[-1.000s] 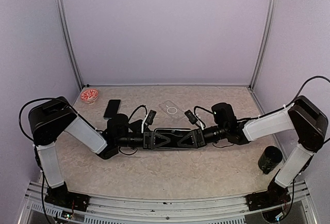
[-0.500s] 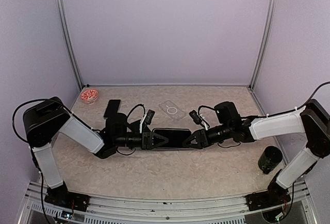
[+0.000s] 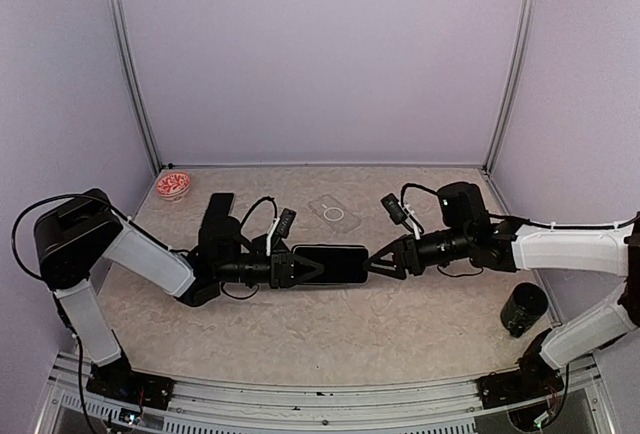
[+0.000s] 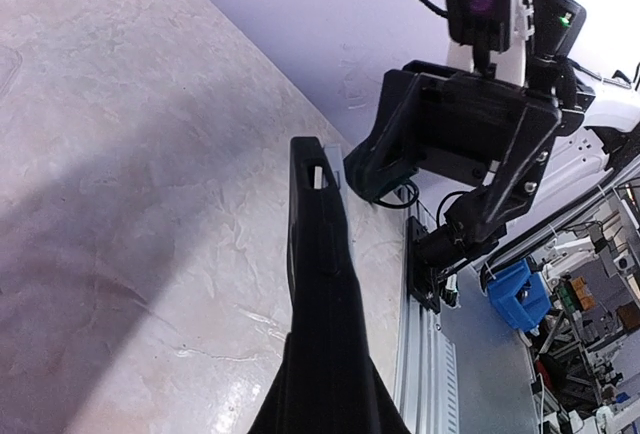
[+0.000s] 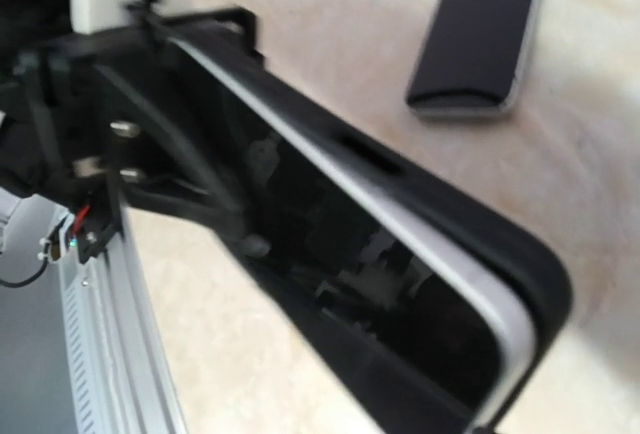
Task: Put the phone into the phone case
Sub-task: Install the phone on the phone case, then press the phone case onto the phone.
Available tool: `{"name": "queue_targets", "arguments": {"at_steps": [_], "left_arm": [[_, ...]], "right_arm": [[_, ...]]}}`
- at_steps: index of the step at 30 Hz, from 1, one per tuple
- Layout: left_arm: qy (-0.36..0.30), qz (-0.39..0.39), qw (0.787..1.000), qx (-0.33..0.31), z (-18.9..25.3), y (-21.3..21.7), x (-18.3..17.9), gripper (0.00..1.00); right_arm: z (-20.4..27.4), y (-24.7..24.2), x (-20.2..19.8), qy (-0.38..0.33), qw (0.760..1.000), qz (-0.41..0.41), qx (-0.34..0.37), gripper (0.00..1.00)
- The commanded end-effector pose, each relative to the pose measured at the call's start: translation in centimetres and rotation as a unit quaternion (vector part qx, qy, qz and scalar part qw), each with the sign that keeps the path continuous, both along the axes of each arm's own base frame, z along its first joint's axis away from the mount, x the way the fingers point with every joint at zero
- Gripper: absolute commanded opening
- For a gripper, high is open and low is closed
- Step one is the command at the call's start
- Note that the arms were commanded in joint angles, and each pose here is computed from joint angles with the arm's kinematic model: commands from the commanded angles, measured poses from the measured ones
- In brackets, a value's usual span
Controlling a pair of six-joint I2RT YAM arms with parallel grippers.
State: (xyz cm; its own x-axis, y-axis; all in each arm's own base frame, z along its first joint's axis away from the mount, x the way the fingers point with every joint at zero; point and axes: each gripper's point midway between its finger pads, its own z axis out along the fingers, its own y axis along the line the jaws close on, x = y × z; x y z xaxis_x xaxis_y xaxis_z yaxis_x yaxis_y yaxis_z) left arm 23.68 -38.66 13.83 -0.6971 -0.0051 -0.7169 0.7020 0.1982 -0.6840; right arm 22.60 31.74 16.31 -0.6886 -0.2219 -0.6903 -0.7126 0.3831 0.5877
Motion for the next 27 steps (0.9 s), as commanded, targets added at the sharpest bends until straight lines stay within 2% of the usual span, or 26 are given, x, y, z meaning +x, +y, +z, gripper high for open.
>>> {"name": "queue_targets", "arguments": {"at_steps": [1,15,22,27], "left_arm": [[-0.046,-0.011,0.998,-0.029,2.9,0.1,-0.7,0.00],[-0.087,-0.058,0.992,-0.072,6.7,0.9,-3.6,0.00],[-0.097,-0.092,0.986,-0.101,8.2,1.2,-5.4,0.00],[-0.104,-0.119,0.980,-0.121,9.0,1.4,-6.6,0.00]], "right_arm": [[1.7,-0.8,-0.7,-0.036,0.999,0.014,0.009,0.63],[3.1,-1.0,-2.4,-0.048,0.995,0.057,0.062,0.66],[4.5,-0.4,-4.3,-0.047,0.985,0.115,0.118,0.76],[5.1,-0.1,-4.8,-0.043,0.979,0.139,0.139,0.77]]}}
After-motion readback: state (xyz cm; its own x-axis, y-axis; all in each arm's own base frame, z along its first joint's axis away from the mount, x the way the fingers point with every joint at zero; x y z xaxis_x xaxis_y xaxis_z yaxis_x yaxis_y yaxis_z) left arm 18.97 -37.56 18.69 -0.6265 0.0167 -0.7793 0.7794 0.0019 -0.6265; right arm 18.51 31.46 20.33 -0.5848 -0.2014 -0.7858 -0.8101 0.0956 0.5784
